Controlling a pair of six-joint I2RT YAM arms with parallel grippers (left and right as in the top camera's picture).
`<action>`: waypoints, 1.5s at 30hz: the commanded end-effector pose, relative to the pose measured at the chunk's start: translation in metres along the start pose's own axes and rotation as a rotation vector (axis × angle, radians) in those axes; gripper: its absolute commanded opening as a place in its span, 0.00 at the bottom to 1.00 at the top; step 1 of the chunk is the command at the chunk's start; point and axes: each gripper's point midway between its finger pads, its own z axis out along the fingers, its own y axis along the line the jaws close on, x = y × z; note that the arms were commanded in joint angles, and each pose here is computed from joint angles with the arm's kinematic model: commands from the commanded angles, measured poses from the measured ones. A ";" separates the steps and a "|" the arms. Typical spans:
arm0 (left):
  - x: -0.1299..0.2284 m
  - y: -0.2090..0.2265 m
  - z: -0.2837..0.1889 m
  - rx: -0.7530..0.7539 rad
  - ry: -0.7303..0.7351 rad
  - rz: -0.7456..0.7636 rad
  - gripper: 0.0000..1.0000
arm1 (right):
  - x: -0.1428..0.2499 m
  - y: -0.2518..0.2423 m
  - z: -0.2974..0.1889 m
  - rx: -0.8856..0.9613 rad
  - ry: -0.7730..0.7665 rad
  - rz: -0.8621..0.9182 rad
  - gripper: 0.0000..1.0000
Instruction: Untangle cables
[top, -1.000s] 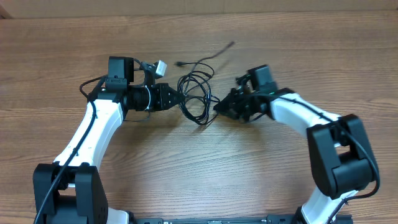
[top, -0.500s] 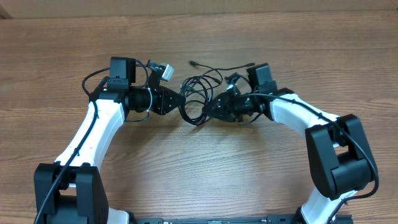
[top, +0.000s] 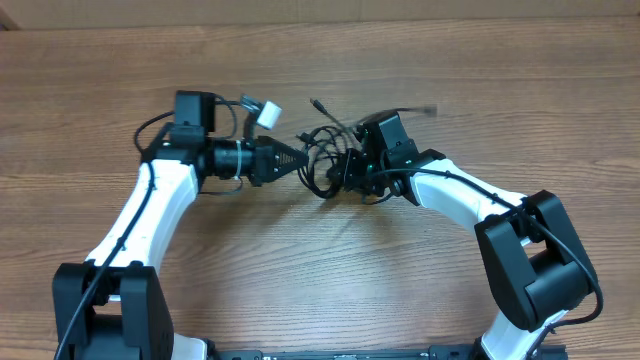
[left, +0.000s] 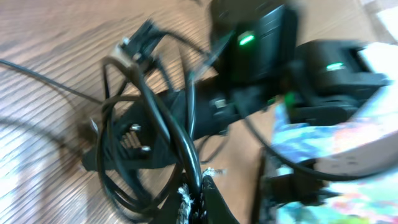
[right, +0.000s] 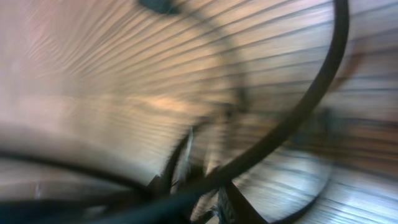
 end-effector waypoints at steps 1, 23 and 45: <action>-0.025 -0.052 -0.032 0.262 -0.109 0.053 0.04 | -0.032 -0.031 -0.011 0.144 -0.147 0.066 0.22; -0.020 0.031 -0.101 -0.105 -0.232 -0.189 0.04 | -0.077 -0.166 -0.104 0.707 -0.175 -0.048 0.23; 0.047 0.100 -0.071 -0.755 0.085 -0.413 0.67 | -0.078 -0.097 -0.167 0.564 0.020 0.006 0.58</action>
